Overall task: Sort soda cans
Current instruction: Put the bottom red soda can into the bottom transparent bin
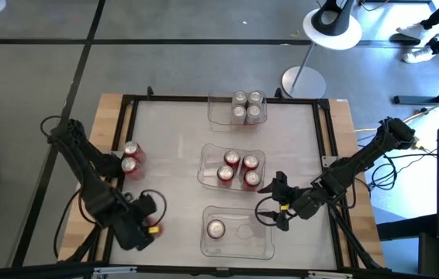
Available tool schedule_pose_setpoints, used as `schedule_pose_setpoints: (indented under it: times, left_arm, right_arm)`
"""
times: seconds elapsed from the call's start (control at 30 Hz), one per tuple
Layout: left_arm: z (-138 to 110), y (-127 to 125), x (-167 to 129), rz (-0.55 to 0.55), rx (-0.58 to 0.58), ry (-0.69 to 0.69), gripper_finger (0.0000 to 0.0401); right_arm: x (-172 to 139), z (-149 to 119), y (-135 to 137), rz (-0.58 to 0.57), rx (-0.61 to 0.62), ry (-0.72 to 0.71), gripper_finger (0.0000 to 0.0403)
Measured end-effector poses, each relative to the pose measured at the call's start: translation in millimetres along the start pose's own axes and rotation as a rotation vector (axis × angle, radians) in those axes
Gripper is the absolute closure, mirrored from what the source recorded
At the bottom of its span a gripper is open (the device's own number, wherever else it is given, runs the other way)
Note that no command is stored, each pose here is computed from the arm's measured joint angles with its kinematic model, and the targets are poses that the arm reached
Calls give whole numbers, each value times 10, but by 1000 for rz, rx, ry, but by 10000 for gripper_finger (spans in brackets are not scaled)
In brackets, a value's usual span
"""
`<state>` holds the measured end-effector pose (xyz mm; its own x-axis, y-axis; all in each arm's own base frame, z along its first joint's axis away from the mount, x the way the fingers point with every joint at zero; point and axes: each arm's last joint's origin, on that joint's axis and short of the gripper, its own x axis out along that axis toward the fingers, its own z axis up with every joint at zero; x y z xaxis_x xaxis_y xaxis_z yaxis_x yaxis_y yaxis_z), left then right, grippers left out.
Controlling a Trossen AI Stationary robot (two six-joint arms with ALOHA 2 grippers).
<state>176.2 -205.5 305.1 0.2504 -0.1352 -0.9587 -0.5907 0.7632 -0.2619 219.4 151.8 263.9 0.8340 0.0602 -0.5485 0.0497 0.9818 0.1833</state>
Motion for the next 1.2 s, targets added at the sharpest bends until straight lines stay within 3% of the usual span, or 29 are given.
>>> schedule_pose_setpoints:
  times: [0.23, 0.4, 0.57, 0.77, 1.0, 1.07, 1.2]
  left_arm:
    - [545, -196, -535, -154, 101, -316, 110]
    - [952, -368, -572, -218, 214, -450, 110]
    - [1309, -596, -465, -254, 325, -495, 110]
    - [1609, -879, -276, -254, 439, -505, 110]
    - [1839, -1066, -200, -309, 521, -546, 110]
    - [1878, -1095, -206, -352, 538, -561, 110]
    - [1937, -1124, -208, -375, 566, -604, 110]
  right_arm:
    - [0, 22, 14, 14, 13, -20, 54]
    - [-11, 124, 86, 108, 10, -104, 76]
    - [-59, 217, 173, 203, -10, -160, 142]
    - [-281, 349, 355, 258, -96, -177, 257]
    - [-362, 315, 424, 213, -157, -159, 383]
    - [-311, 295, 435, 180, -155, -160, 397]
    - [-220, 270, 509, 200, -151, -162, 383]
